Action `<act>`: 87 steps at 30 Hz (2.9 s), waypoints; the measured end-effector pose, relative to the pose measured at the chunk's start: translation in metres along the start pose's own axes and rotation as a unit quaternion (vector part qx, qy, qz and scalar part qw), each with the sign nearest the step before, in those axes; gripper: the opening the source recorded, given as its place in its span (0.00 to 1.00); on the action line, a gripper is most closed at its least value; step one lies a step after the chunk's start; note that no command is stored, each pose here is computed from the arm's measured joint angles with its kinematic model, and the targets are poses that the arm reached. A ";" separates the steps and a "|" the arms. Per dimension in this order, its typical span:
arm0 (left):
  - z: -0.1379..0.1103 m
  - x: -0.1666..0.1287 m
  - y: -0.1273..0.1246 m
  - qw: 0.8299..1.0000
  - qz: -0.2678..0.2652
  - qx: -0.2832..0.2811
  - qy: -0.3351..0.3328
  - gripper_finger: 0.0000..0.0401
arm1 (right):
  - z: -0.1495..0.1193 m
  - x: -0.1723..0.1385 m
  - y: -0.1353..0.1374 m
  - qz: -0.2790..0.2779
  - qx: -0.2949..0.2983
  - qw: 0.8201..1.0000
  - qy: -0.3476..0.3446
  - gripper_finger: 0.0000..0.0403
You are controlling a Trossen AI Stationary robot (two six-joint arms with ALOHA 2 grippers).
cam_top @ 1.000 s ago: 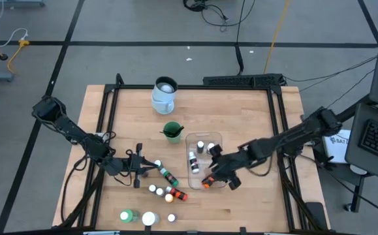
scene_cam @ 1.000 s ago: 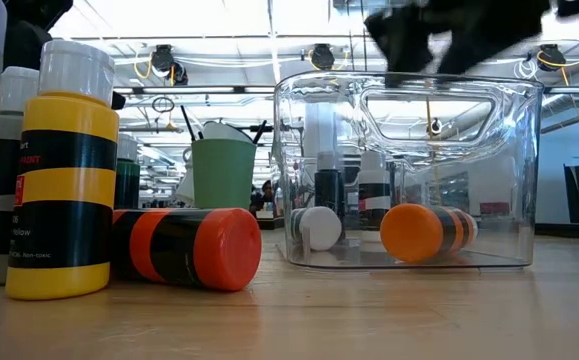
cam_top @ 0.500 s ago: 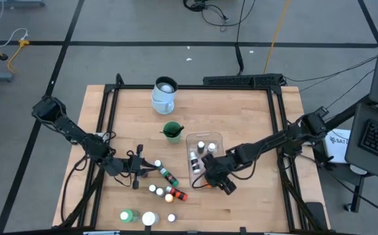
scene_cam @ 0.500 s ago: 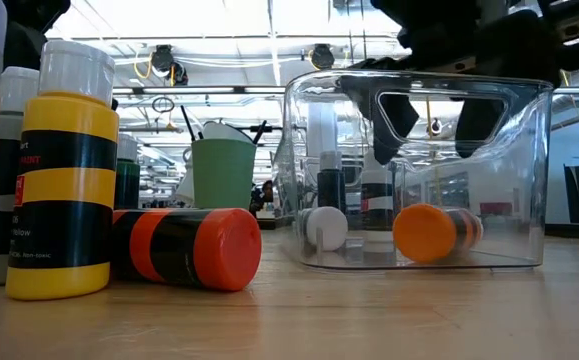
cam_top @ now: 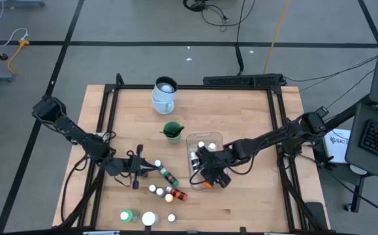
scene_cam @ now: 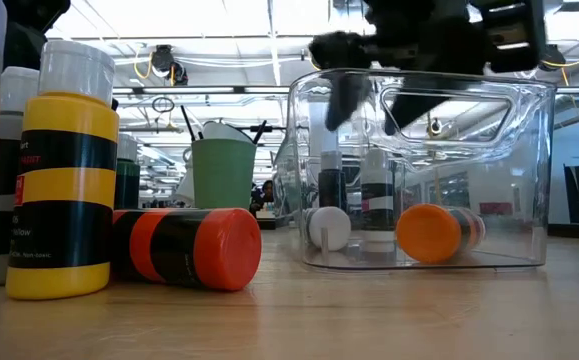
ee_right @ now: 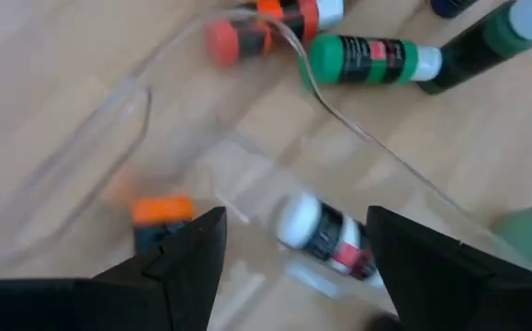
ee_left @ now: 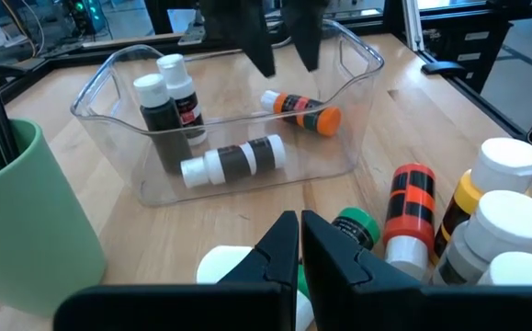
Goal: Pick & Place Paint Supplies
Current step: Put the small blue paint bottle into the transparent bin
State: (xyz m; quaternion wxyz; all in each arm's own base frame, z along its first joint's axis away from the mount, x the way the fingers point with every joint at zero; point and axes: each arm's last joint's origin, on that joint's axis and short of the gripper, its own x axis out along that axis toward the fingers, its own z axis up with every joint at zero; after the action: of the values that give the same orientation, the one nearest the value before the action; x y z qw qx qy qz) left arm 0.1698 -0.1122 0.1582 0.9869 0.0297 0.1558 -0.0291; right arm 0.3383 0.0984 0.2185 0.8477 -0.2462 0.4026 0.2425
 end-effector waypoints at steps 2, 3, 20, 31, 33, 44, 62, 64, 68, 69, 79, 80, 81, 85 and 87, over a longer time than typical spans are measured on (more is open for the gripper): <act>0.000 0.000 0.000 1.000 0.000 0.001 0.001 0.05 | 0.002 -0.004 -0.005 -0.006 -0.029 0.999 0.014 0.63; -0.001 0.000 0.000 1.000 0.000 0.002 0.003 0.05 | 0.001 -0.002 -0.009 -0.007 -0.043 0.999 0.021 0.63; -0.011 0.008 -0.004 1.000 0.003 0.010 0.026 0.05 | -0.013 0.028 -0.040 -0.010 -0.015 0.999 -0.030 0.54; -0.011 0.008 -0.004 1.000 0.003 0.011 0.024 0.05 | -0.020 0.035 -0.042 -0.039 0.040 0.996 -0.071 0.50; -0.011 0.008 -0.004 1.000 0.003 0.012 0.023 0.05 | -0.022 0.036 -0.042 -0.056 0.057 0.994 -0.070 0.51; -0.011 0.008 -0.004 1.000 -0.002 0.014 0.023 0.05 | -0.012 0.030 -0.037 -0.078 0.036 0.992 -0.088 0.50; -0.011 0.008 -0.005 1.000 -0.014 0.012 0.025 0.05 | -0.021 0.024 -0.027 -0.094 0.099 0.991 -0.006 0.50; -0.011 0.008 -0.005 1.000 -0.014 0.012 0.025 0.05 | -0.020 0.029 -0.031 -0.090 0.107 0.990 -0.021 0.50; -0.011 0.008 -0.005 1.000 -0.014 0.012 0.025 0.05 | -0.029 0.042 -0.032 -0.084 0.125 0.989 -0.003 0.50; -0.011 0.008 -0.005 1.000 -0.014 0.012 0.025 0.05 | -0.029 0.044 -0.033 -0.081 0.124 0.989 -0.009 0.50; -0.011 0.008 -0.005 1.000 -0.015 0.013 0.024 0.05 | -0.030 0.045 -0.034 -0.056 0.128 0.990 -0.019 0.50; -0.011 0.008 -0.005 1.000 -0.015 0.013 0.024 0.05 | -0.030 0.045 -0.034 -0.056 0.130 0.990 -0.018 0.50; -0.011 0.008 -0.005 1.000 -0.015 0.013 0.024 0.05 | -0.031 0.048 -0.034 -0.055 0.131 0.990 -0.016 0.50; -0.011 0.008 -0.005 1.000 -0.015 0.012 0.024 0.05 | -0.035 0.055 -0.035 -0.050 0.135 0.990 -0.008 0.50; -0.011 0.008 -0.005 1.000 -0.015 0.013 0.024 0.05 | -0.037 0.058 -0.036 -0.046 0.131 0.990 -0.006 0.50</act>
State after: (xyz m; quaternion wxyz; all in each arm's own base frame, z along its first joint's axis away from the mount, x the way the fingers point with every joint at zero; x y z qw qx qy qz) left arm 0.1736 -0.1166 0.1454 0.9819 0.0404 0.1793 -0.0456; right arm 0.3718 0.0601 0.1595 0.8853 -0.1495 0.4141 0.1495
